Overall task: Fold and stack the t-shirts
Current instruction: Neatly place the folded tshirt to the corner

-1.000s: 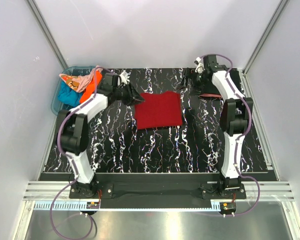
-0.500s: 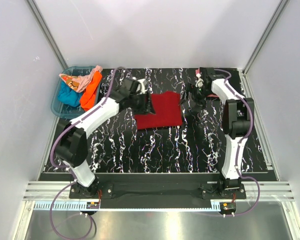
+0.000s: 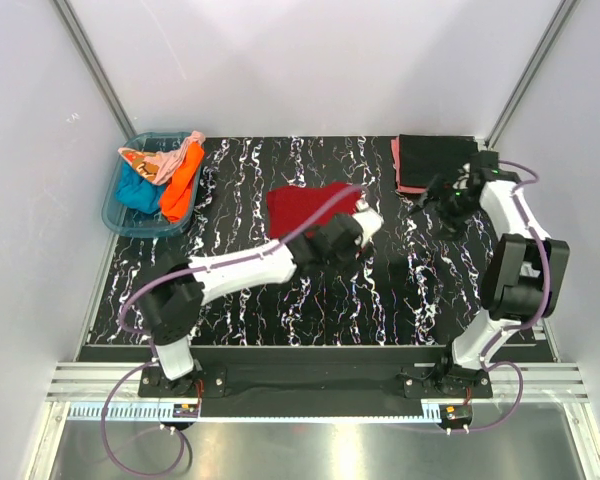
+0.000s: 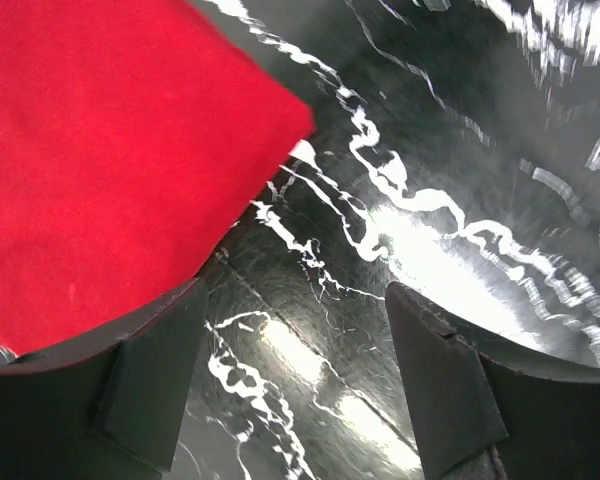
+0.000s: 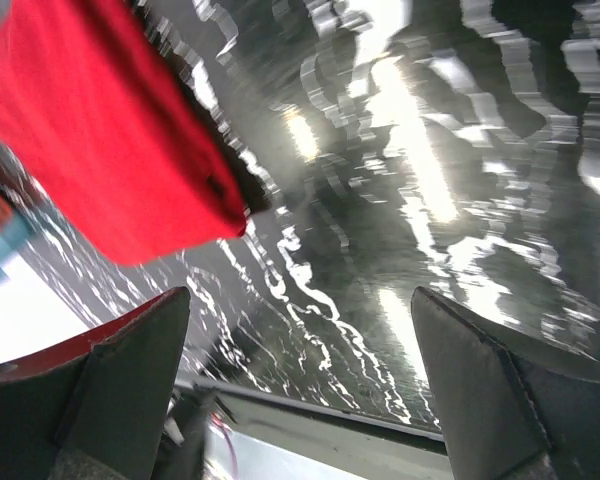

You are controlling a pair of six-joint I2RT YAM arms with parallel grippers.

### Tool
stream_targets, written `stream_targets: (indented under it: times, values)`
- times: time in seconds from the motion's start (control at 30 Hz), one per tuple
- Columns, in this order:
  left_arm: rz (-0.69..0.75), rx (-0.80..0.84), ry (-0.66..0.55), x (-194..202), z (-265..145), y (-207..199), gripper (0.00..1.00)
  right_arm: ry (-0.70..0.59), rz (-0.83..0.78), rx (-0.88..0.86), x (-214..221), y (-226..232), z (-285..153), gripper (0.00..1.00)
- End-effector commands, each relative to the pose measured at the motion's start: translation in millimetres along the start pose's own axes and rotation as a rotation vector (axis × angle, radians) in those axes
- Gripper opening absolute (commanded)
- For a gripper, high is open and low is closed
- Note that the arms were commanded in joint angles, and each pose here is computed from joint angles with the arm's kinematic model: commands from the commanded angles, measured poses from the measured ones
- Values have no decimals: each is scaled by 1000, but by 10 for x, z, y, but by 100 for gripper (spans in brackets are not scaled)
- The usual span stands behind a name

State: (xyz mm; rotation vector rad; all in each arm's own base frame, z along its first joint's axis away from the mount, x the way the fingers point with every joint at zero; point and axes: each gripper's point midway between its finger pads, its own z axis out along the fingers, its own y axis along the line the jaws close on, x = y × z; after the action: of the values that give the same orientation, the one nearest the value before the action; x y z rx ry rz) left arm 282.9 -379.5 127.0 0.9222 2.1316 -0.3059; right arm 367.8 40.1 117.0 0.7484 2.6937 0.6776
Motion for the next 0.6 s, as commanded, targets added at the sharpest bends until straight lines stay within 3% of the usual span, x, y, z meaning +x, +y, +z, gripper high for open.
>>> stream_targets:
  times: [0.0,0.27,0.57]
  values:
    - [219,-121,-112,-136,184,111,79,-14,27,-4,43,-6,-138,100]
    - [342,-176,-90,-91,613,-72,78,-40,-18,-38,7,48,-209,99]
    - [454,-294,-7,139,855,54,71,-38,-1,-84,52,54,-168,100]
